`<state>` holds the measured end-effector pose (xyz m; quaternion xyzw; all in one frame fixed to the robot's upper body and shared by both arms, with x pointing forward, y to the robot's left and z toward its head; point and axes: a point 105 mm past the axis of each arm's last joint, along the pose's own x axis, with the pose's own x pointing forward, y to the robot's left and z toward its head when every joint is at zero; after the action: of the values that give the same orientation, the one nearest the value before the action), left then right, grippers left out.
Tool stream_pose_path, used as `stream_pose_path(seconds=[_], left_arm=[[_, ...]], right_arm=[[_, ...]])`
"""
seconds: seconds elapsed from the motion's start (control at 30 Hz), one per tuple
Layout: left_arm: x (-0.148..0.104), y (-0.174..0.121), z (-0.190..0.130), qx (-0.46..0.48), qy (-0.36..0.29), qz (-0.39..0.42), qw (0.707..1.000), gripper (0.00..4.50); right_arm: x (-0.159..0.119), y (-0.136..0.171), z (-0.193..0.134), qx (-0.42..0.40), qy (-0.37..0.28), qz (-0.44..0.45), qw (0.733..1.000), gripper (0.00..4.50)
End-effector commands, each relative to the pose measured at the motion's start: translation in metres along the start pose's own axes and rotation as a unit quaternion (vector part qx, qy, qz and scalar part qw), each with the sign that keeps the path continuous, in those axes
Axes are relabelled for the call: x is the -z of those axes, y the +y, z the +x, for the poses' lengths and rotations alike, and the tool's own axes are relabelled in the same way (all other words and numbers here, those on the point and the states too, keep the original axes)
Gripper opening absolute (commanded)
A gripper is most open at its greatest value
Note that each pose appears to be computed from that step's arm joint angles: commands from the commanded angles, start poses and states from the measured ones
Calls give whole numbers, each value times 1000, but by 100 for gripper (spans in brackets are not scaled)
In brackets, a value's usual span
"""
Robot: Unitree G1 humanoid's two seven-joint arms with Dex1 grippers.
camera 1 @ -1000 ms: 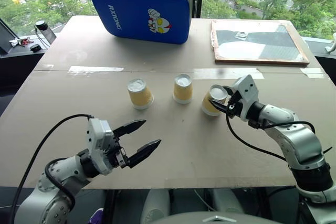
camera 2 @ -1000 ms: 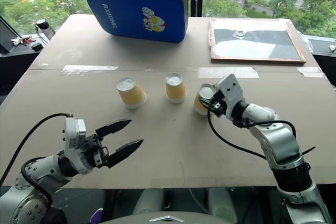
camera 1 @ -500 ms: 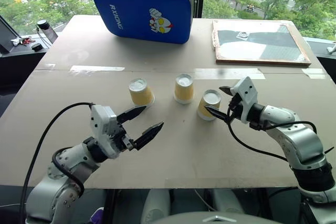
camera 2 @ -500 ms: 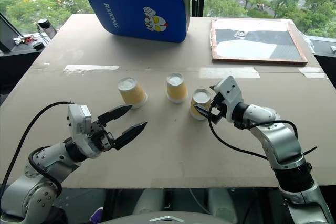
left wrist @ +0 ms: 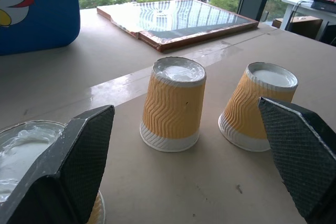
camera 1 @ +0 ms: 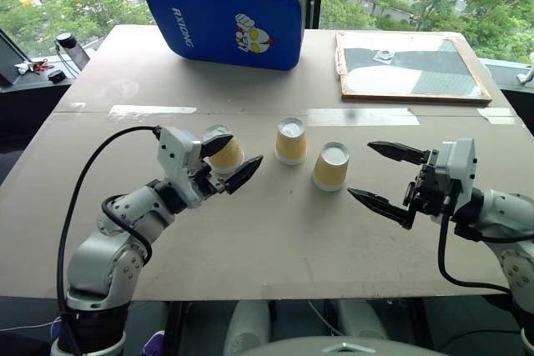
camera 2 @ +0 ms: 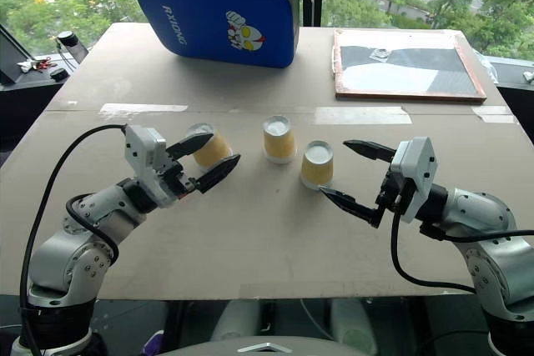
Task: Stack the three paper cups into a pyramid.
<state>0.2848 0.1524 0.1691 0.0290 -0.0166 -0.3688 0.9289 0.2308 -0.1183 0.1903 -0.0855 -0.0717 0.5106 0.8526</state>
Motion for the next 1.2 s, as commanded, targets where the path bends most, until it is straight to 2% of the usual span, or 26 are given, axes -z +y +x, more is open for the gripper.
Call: stream_pose_path(seconds=[0.03,0.43,0.7,0.8,0.87,0.9,1.07,1.2], left_arm=[[-6,2,12,-5,2,18,1000,450],[-4,-3,79,-1,10,12,1000,450],[5,1,100,6,27,25,999,450],[9,-1,106,18,29,23,999,375],[10,-2,108,24,24,23,999,276],[10,-3,108,28,22,23,999,244],[-3,-2,101,48,-10,19,999,242],[-16,-14,82,95,-23,14,995,242]], right_arm=[[-17,12,-5,-12,-28,-27,999,445],[-13,16,-36,61,-4,-48,997,445],[-13,20,-40,82,2,-52,995,445],[-13,21,-42,89,4,-54,995,450],[-13,21,-42,92,5,-54,994,450],[-13,22,-42,93,5,-54,994,450],[-13,22,-43,100,7,-55,993,450],[-13,23,-42,101,6,-54,993,450]])
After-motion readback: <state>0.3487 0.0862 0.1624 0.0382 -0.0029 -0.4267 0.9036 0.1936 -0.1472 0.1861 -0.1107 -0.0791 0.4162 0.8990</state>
